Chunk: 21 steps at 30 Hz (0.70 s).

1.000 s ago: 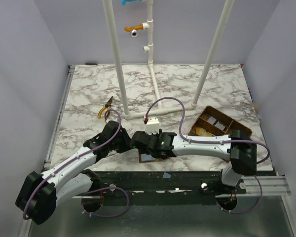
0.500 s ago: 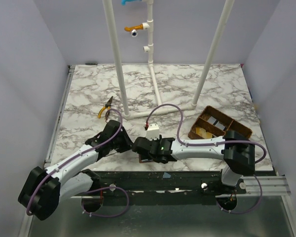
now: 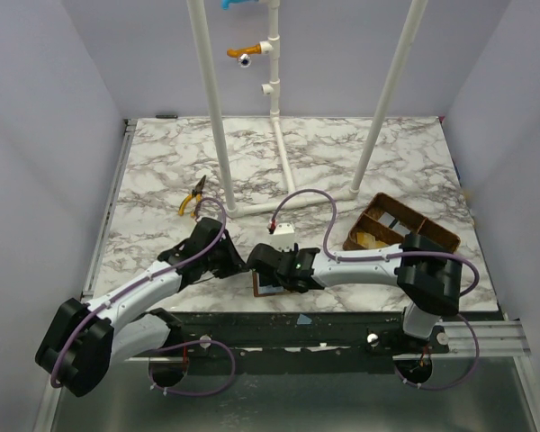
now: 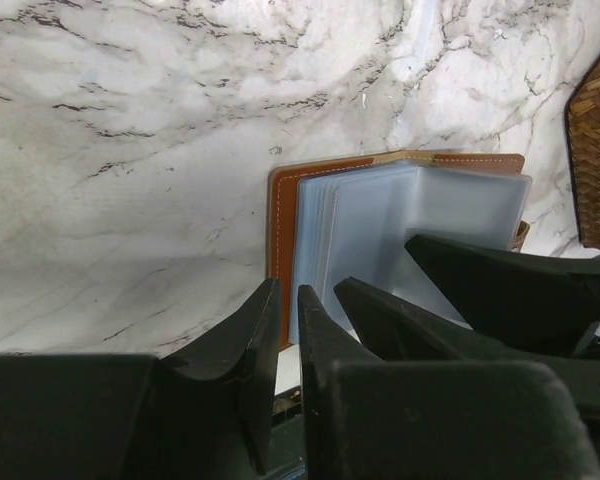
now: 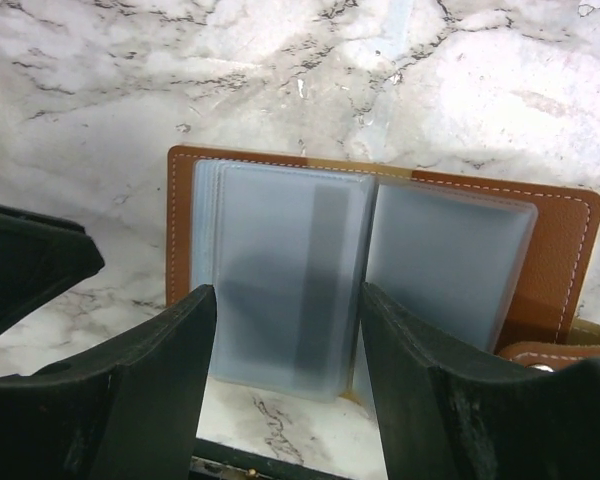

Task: Take the credit cards out of the card holder
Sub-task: Remove the credit card from the card holder.

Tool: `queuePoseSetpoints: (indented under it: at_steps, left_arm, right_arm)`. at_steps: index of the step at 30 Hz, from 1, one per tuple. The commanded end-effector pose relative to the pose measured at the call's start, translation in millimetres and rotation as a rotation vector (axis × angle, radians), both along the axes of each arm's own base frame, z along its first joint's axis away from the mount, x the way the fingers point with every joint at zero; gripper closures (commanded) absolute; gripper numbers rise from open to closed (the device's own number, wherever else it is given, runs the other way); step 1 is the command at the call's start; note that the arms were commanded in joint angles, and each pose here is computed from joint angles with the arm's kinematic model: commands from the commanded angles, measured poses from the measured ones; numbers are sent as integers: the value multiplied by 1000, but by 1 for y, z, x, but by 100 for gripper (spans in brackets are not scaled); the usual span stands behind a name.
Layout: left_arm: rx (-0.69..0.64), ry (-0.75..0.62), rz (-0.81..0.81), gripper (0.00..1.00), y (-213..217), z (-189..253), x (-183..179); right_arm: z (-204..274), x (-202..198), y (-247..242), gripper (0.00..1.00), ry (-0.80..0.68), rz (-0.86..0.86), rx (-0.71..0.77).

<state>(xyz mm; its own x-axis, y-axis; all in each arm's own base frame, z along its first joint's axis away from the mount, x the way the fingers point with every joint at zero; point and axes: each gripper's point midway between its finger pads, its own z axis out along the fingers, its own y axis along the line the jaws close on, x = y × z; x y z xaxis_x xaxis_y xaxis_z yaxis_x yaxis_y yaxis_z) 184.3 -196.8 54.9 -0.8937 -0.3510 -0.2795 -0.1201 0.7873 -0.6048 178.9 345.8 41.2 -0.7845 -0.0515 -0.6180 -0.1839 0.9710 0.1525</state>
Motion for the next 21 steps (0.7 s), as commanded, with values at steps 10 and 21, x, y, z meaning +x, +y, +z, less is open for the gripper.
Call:
queuePoseSetpoints:
  at_steps: [10,21]
  left_arm:
    - [-23,-34,-40,88,-8,15,7]
    - [-28,-27,-66,91,-12,13,7]
  right_arm:
    - [-34,0,-22,58,54,-26,-31]
    - [-39,0,-34,83,91,-54,13]
